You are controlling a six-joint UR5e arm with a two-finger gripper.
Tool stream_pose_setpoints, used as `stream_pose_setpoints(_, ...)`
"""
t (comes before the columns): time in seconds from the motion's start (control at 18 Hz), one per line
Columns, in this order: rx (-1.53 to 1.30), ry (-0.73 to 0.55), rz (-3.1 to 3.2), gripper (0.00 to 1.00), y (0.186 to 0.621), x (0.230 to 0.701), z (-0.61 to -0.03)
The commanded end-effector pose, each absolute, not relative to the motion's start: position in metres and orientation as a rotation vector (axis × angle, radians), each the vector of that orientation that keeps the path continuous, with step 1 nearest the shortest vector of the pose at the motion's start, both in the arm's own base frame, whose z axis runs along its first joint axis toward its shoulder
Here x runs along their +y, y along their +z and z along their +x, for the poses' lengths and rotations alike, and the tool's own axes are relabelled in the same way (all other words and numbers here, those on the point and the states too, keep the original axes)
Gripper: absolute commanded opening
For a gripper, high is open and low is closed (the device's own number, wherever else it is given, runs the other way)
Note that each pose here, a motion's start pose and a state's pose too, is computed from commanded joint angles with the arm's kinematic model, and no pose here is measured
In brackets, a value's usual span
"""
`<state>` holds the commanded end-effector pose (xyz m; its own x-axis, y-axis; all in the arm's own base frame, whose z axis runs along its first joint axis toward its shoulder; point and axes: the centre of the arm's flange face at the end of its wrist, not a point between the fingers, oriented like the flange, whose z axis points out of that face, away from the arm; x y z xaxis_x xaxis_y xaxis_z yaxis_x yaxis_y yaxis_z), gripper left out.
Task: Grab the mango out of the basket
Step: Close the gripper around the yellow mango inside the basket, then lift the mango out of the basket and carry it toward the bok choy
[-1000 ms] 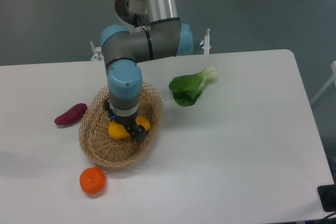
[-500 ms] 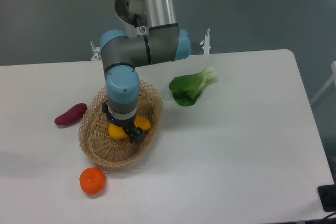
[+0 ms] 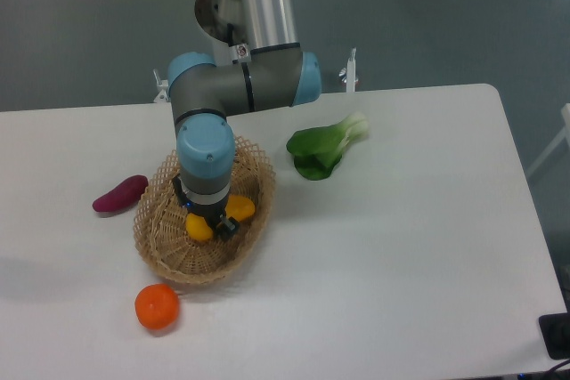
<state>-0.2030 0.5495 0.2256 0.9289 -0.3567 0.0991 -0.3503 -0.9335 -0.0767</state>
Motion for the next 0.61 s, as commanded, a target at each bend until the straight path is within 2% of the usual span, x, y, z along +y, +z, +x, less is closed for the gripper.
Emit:
stream_pose_setpoints(0.17,0.522,-0.132,-3.009,0.48,0.248,0.542,-0.214)
stream_pose_setpoints(0.33,0.489,-0.155,-3.023,0.48,0.254,0.538,-0.226)
stream_pose_setpoints(0.61,0.406,-0.074,-2.984,0.48,0.288,0.542,-0.267)
